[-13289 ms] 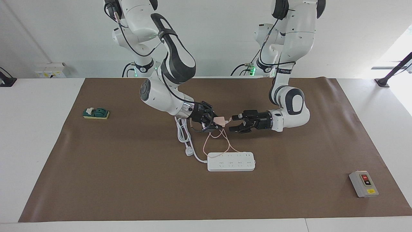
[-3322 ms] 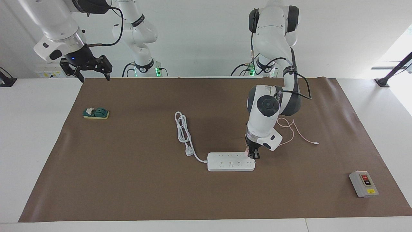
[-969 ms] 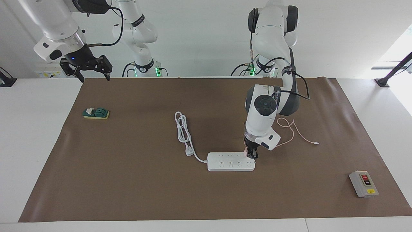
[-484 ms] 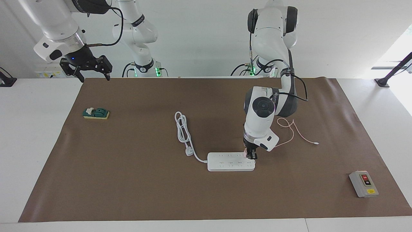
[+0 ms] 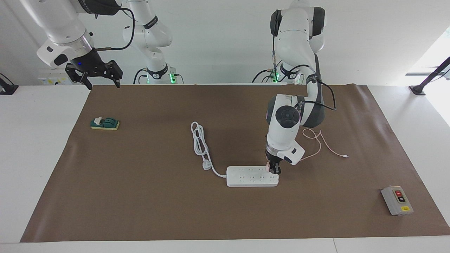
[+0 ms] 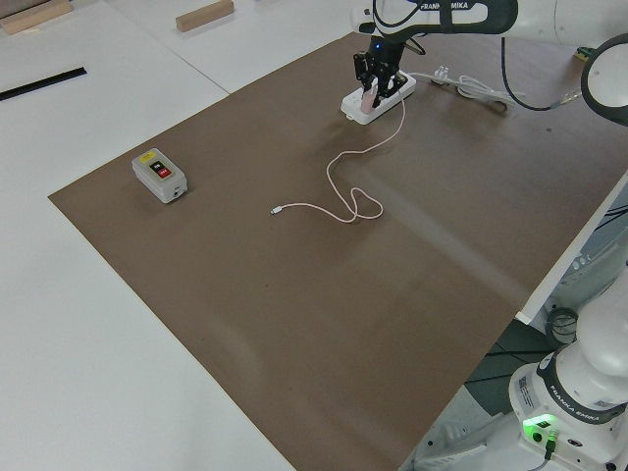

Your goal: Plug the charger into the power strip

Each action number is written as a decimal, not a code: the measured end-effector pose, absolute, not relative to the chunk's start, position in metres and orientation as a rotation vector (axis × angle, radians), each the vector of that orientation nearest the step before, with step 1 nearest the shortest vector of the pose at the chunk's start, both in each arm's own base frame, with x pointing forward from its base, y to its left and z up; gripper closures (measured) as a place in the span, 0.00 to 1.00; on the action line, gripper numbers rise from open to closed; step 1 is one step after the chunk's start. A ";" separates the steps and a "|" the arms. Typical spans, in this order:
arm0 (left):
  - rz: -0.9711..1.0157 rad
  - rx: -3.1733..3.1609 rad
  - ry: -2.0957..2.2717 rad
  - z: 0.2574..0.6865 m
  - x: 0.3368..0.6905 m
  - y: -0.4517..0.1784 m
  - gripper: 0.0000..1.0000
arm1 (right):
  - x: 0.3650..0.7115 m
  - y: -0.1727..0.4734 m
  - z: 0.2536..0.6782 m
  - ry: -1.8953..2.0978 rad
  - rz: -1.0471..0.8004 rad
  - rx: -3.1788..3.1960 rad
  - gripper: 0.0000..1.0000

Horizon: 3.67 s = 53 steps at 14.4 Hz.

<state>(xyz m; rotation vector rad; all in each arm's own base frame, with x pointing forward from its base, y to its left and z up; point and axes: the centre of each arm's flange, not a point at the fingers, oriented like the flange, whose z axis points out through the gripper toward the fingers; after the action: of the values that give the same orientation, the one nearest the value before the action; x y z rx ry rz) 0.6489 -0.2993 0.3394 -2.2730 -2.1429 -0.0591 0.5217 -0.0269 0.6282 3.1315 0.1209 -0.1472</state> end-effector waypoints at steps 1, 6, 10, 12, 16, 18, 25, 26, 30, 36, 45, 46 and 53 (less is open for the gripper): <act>-0.060 -2.273 -2.142 0.339 0.649 -0.299 0.69 | 0.522 -0.027 0.628 0.121 -0.147 3.131 0.00; -0.072 -2.280 -2.125 0.338 0.648 -0.301 0.69 | 0.522 -0.027 0.628 0.121 -0.147 3.131 0.00; -0.074 -2.284 -2.117 0.335 0.648 -0.302 0.69 | 0.522 -0.027 0.628 0.121 -0.147 3.131 0.00; -0.074 -2.294 -2.105 0.335 0.648 -0.302 0.69 | 0.522 -0.027 0.628 0.121 -0.147 3.131 0.00; -0.073 -2.299 -2.100 0.335 0.648 -0.302 0.69 | 0.522 -0.027 0.628 0.121 -0.147 3.131 0.00; -0.070 -2.301 -2.100 0.335 0.649 -0.302 0.69 | 0.522 -0.027 0.628 0.121 -0.147 3.131 0.00; 0.000 -2.279 -2.158 0.365 0.660 -0.287 0.33 | 0.522 -0.027 0.628 0.121 -0.147 3.131 0.00; -0.002 -2.276 -2.179 0.381 0.665 -0.279 0.22 | 0.522 -0.027 0.628 0.121 -0.147 3.131 0.00; -0.082 -2.354 -2.142 0.439 0.673 -0.245 0.01 | 0.522 -0.027 0.628 0.121 -0.147 3.131 0.00; -0.146 -2.663 -1.634 0.495 0.668 -0.188 0.00 | 0.522 -0.027 0.628 0.121 -0.147 3.131 0.00; -0.037 -2.982 -0.887 0.555 0.657 -0.035 0.00 | 0.522 -0.027 0.628 0.121 -0.147 3.131 0.00; -0.008 -3.010 -0.800 0.563 0.650 -0.020 0.00 | 0.522 -0.027 0.628 0.121 -0.147 3.131 0.00; -0.044 -3.108 -0.623 0.626 0.614 -0.002 0.00 | 0.522 -0.027 0.628 0.121 -0.147 3.131 0.00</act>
<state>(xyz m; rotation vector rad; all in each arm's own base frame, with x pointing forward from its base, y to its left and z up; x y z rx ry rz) 0.6143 -0.0022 0.6257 -3.1084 -0.6233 -0.0443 0.5217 -0.0269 0.6282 3.1315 0.1209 -0.1472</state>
